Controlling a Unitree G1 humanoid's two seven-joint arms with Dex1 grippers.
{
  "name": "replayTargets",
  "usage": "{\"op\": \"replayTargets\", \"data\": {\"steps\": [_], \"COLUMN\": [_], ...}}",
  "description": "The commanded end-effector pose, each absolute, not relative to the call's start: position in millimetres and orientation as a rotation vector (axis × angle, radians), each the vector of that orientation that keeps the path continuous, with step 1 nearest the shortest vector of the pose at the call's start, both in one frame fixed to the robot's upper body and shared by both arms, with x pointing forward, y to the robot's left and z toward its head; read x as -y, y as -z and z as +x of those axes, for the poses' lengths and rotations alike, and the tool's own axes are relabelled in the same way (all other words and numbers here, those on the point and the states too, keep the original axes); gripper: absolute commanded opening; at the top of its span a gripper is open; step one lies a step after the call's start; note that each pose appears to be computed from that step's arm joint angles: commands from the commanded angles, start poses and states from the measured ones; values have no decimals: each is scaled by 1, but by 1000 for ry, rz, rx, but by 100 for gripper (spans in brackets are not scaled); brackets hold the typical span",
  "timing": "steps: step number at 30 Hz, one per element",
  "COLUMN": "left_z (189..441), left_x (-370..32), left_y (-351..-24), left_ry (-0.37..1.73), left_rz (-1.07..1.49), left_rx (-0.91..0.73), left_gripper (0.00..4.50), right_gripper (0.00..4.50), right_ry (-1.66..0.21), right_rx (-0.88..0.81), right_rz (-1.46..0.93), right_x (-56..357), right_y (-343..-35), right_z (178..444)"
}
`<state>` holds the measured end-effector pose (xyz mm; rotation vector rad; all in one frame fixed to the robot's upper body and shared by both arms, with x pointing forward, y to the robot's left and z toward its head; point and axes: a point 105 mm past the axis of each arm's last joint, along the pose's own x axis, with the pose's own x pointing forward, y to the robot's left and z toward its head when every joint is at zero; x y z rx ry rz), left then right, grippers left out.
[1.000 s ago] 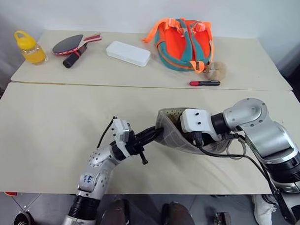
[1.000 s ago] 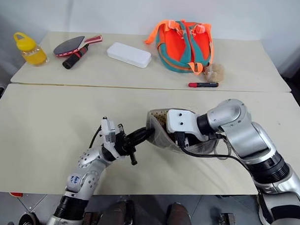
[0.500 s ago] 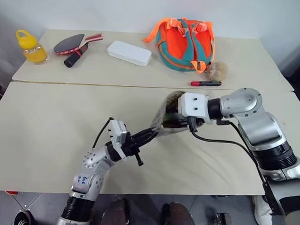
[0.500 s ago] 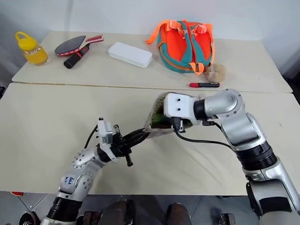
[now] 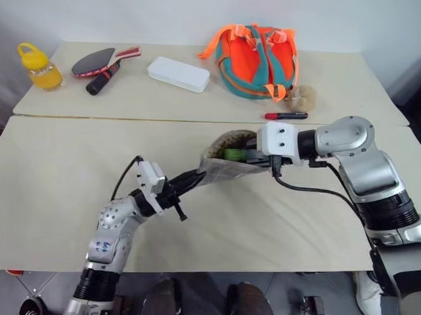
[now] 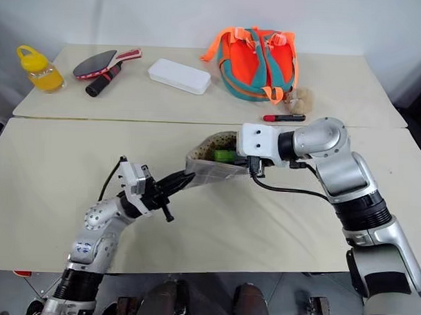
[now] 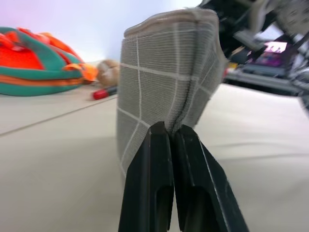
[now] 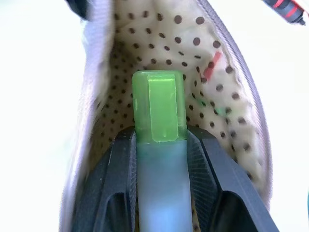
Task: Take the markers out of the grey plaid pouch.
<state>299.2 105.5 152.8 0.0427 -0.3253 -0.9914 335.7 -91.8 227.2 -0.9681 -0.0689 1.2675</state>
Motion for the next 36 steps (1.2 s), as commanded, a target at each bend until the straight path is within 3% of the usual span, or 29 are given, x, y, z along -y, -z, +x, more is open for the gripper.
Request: {"op": "replayTargets", "data": {"steps": [1,6,9,15,24,30,36], "left_z": [300,299,299,302,293,303,310], "left_x": [-116,-117,-111,-110,-110,-117,-116], "left_y": [-159,-159,-163,-174,-155,-162,-165], "left_ry": [980,982,976,919,953,840,772], "left_rz": [123,134,126,290,495,571,746], "left_rx": [355,362,391,500,522,583,650], "left_gripper": [0,0,0,0,0,0,0], "right_gripper": [109,109,109,109,109,109,109], "right_ry": [-1235,-1249,-1351,-1405,-1255,-1303,-1473], "right_rx": [123,115,4,24,174,171,8], "right_rz": [-924,-828,-715,-441,-444,-316,-80], "right_x": [104,109,103,85,85,81,80], "right_y": [-248,-254,-236,-249,-278,-284,-276], "right_z": [334,332,315,300,322,315,285]}}
